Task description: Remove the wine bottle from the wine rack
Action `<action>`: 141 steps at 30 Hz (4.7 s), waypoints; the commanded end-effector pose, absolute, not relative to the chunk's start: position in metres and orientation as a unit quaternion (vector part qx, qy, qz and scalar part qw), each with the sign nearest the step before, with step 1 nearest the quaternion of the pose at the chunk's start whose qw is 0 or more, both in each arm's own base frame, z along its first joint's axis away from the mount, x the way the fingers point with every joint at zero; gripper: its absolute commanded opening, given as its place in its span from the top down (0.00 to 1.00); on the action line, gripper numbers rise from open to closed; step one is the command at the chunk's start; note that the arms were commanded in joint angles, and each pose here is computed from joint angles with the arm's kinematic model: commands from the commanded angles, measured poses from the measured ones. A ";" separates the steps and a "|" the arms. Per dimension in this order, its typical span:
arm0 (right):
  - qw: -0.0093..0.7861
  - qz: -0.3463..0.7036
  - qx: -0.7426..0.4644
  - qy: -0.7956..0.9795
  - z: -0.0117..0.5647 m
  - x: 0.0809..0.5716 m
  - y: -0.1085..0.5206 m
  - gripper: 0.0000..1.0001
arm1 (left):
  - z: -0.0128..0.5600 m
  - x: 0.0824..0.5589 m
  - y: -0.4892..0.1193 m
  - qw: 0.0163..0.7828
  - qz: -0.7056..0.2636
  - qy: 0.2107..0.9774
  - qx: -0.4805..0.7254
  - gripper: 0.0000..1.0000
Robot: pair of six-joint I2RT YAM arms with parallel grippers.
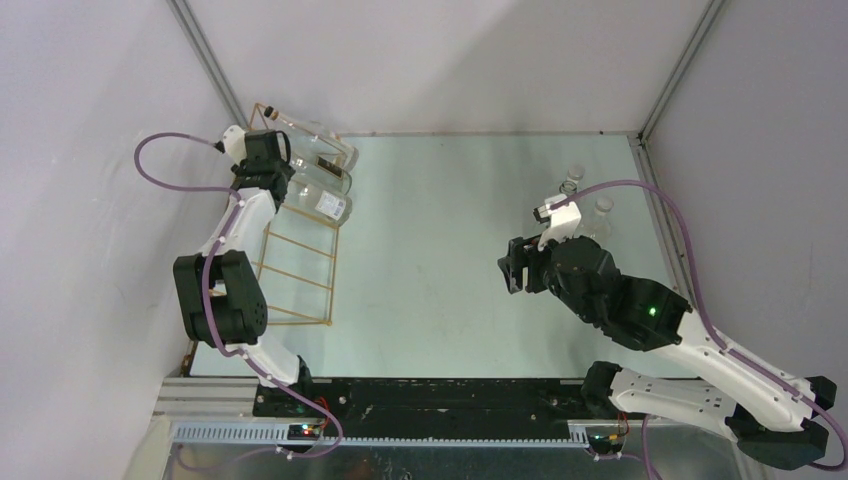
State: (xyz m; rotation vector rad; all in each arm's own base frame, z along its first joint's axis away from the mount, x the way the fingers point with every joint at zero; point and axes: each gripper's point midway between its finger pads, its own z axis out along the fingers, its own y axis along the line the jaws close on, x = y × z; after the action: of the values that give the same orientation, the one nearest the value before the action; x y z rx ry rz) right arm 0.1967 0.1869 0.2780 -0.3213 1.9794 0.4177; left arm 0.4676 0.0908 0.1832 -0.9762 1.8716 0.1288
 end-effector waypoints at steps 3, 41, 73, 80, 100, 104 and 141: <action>0.534 0.177 -0.130 0.816 0.287 0.199 0.185 0.30 | 0.213 0.476 0.102 0.530 0.064 0.746 -0.397 0.59; 0.527 0.189 -0.123 0.820 0.287 0.194 0.185 0.30 | 0.303 0.413 0.024 0.669 0.045 0.682 -0.293 1.00; 0.521 0.165 -0.115 0.830 0.279 0.194 0.174 0.30 | 0.317 0.409 -0.123 0.693 0.045 0.706 -0.139 1.00; 0.521 0.150 -0.111 0.833 0.276 0.194 0.166 0.30 | 0.309 0.393 -0.163 0.691 0.012 0.714 -0.116 1.00; 0.528 0.105 -0.099 0.837 0.273 0.193 0.139 0.29 | 0.286 0.321 -0.300 0.644 -0.162 0.748 -0.026 1.00; 0.527 0.097 -0.100 0.838 0.270 0.193 0.136 0.29 | 0.279 0.304 -0.319 0.630 -0.179 0.755 -0.009 1.00; 0.544 0.109 -0.110 0.825 0.274 0.193 0.135 0.28 | 0.343 0.277 -0.325 0.640 -0.176 0.747 0.024 0.18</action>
State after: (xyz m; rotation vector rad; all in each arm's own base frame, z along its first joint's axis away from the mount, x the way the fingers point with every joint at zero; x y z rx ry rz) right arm 0.1879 0.1341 0.2625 -0.2881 2.0055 0.2401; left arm 0.2815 -0.3400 0.2939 0.0655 1.7722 -0.3907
